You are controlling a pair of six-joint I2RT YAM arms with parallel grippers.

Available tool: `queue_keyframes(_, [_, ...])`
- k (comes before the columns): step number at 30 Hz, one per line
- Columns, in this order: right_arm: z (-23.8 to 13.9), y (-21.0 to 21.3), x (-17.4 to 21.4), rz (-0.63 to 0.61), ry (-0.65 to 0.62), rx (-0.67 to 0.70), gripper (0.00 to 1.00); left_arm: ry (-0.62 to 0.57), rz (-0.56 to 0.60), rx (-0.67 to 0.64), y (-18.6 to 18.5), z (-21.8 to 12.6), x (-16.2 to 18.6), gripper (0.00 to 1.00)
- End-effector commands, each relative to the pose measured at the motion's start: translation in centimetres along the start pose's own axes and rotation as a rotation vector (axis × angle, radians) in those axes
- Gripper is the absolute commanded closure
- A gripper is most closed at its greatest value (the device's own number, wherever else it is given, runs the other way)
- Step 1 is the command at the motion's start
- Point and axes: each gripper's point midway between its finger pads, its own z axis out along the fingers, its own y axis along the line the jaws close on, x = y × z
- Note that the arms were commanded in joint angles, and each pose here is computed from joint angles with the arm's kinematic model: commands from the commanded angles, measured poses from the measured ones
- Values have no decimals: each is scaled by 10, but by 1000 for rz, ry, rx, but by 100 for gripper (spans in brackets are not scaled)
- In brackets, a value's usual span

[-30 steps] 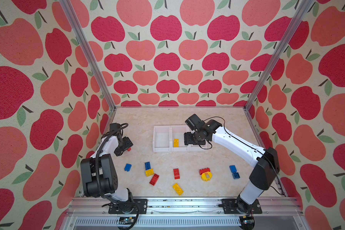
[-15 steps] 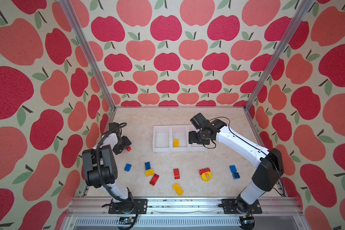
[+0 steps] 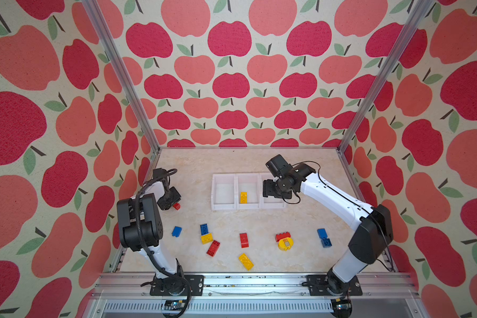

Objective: Sort the legos into containers by color
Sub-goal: 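Grasp the red brick near the bin with the left gripper while the right gripper withdraws, then carry the red brick into the bin compartment nearest the left arm and release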

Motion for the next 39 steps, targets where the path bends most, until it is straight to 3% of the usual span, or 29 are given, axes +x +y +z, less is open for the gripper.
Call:
queue_keyframes(1, [-5,-7,8,-1,22,4,26,17,22,-3,-6,0,2,68])
queue_keyframes(10, [-8,-15,15,19,13,12,26,-10,76,8,-17,-19,13,89])
queue_keyframes(19, [-16,-30,27,45,-1,30,26,-129,177,84,-51,-83,27,90])
queue_keyframes(29, [-18,-47,44,91,-5,35,26,-252,294,265,-115,-156,66,90])
queue_keyframes(34, [-20,-52,45,104,-13,34,26,-250,395,346,-159,-170,86,90])
queue_keyframes(39, [-23,-56,43,115,-26,34,26,-222,478,380,-198,-160,101,90])
